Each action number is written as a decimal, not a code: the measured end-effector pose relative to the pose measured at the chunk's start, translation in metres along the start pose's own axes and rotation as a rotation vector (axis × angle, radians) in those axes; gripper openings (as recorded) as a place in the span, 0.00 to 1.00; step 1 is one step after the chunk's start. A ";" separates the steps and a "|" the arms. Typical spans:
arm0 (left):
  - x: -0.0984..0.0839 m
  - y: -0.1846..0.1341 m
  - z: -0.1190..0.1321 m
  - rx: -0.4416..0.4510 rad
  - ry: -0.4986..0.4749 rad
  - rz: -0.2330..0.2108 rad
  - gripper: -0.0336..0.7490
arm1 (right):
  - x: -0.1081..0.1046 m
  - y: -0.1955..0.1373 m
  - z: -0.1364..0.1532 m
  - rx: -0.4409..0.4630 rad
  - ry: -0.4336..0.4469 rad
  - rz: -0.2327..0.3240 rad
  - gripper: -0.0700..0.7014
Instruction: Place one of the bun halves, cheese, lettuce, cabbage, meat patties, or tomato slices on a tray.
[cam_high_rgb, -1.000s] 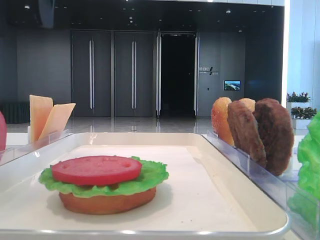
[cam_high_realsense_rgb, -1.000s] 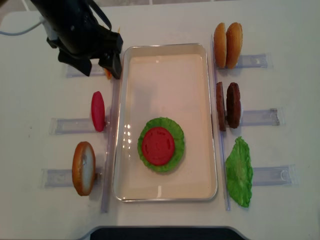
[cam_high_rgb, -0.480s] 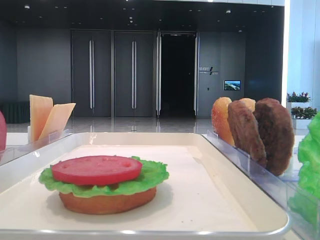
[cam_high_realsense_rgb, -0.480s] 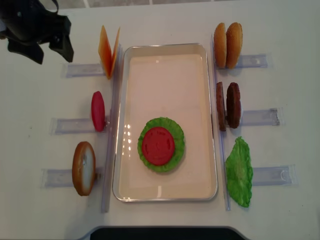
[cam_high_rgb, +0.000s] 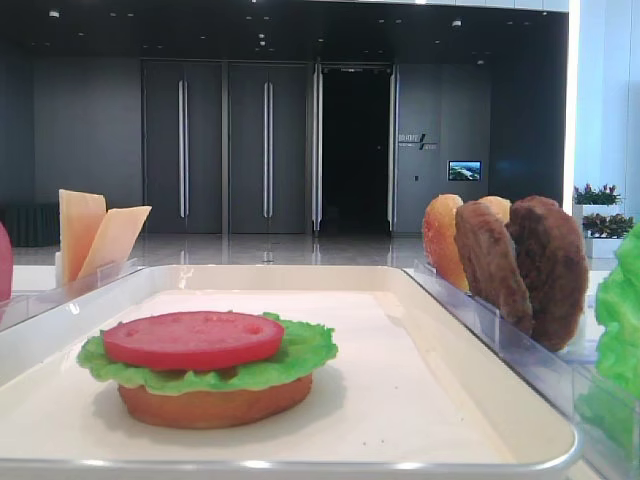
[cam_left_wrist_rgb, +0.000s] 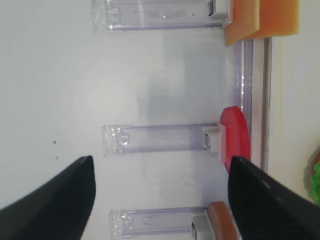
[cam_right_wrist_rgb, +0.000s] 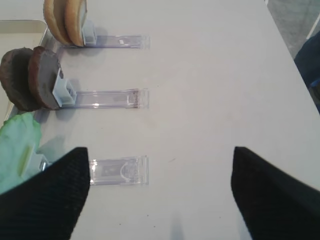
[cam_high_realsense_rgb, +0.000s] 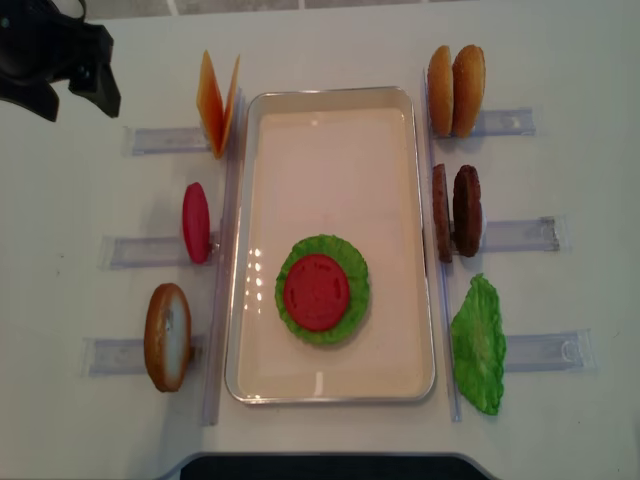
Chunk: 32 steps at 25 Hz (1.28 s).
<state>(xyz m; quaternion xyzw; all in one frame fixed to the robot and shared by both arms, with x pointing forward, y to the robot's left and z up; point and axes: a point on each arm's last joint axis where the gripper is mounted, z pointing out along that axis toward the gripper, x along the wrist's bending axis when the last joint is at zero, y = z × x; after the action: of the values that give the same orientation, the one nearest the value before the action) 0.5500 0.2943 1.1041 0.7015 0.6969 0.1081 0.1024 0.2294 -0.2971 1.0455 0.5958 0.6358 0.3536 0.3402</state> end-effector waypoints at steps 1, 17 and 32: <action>0.001 -0.002 -0.006 -0.016 0.004 0.001 0.85 | 0.000 0.000 0.000 0.000 0.000 0.000 0.84; 0.006 -0.093 -0.118 -0.339 0.024 0.032 0.85 | 0.000 0.000 0.000 0.000 0.000 0.000 0.84; 0.009 -0.237 -0.117 -0.537 0.037 0.030 0.85 | 0.000 0.000 0.000 0.000 0.000 0.000 0.84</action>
<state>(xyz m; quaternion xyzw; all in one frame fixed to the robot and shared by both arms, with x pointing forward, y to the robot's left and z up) 0.2895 0.3045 1.1466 0.6575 0.6344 0.3034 0.2706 0.2294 -0.2971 1.0455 0.5958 0.6358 0.3536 0.3402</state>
